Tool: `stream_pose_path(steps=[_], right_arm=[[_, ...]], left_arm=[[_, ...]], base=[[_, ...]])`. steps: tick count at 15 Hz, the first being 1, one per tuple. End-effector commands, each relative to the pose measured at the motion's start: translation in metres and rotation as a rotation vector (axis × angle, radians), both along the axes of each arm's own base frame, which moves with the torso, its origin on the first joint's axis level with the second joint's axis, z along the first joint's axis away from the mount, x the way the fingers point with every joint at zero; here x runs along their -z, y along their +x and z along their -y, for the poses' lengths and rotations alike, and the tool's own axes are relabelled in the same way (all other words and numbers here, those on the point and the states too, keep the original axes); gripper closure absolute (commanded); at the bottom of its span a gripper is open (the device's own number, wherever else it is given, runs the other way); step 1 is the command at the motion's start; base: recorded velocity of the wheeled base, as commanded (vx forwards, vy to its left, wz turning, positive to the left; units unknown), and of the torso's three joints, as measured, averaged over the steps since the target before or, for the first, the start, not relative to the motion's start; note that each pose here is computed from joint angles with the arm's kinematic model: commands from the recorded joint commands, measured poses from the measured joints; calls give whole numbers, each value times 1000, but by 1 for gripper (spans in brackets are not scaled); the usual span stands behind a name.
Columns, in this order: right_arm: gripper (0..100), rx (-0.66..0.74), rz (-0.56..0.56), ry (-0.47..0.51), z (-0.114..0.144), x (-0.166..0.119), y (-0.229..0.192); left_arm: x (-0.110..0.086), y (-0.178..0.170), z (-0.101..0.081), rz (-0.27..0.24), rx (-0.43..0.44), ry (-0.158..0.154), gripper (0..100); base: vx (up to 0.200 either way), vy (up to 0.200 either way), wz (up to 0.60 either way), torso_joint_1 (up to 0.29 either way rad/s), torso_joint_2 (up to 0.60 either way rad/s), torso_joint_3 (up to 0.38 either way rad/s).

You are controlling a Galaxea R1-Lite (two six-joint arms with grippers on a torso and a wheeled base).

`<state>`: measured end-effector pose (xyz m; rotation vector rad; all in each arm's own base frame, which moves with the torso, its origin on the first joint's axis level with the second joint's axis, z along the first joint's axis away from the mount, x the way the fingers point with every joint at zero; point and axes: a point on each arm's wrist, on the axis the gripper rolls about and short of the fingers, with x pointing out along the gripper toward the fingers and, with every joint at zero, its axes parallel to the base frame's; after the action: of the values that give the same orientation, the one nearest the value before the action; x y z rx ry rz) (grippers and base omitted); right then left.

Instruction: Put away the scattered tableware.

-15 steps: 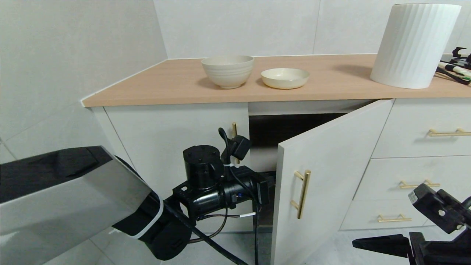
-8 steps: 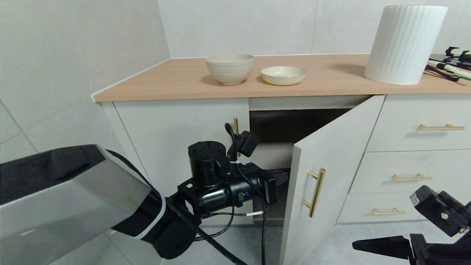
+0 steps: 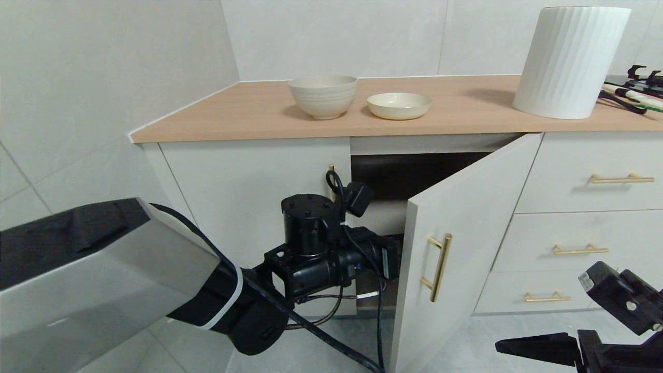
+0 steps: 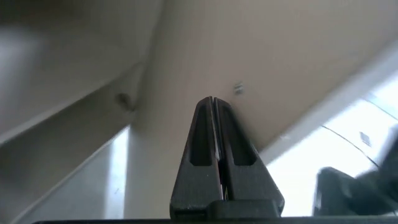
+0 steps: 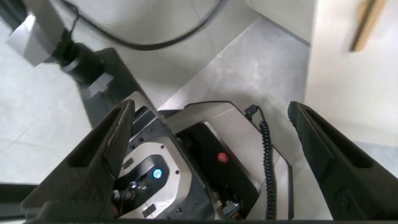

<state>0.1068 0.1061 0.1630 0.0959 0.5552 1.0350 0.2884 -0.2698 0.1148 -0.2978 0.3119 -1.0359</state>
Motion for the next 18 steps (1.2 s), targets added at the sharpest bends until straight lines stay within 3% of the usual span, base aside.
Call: stream_pose_path(steps=[1, 5, 7, 12, 15, 16, 17, 18], right_arm=[[0, -20, 1, 1, -2, 0, -3], [0, -142, 40, 66, 8, -4, -25], [0, -177, 57, 98, 13, -8, -31], [0, -175, 53, 93, 12, -8, -30], [0, -80, 41, 31, 2, -4, -17], [0, -54, 41, 15, 0, -4, -14], [0, 8, 44, -17, -8, -4, -5], [0, 26, 46, -20, -12, -7, 0]], left_arm=[[-10, -14, 17, 20, -3, -1, 100], [-48, -101, 54, 70, 236, -15, 100], [-49, -105, 55, 90, 246, -5, 100], [-45, -57, 20, 83, 86, 13, 100], [-55, -43, -31, 94, -51, 9, 100], [-57, -44, -40, 93, -68, 11, 100], [-63, -51, -70, 92, -126, 15, 100], [-65, -56, -83, 94, -149, 14, 100]], base=[[0, 0, 0, 0, 0, 0], [0, 0, 0, 0, 0, 0], [0, 0, 0, 0, 0, 0], [0, 0, 0, 0, 0, 0], [0, 0, 0, 0, 0, 0], [0, 0, 0, 0, 0, 0], [0, 0, 0, 0, 0, 0], [0, 0, 0, 0, 0, 0]])
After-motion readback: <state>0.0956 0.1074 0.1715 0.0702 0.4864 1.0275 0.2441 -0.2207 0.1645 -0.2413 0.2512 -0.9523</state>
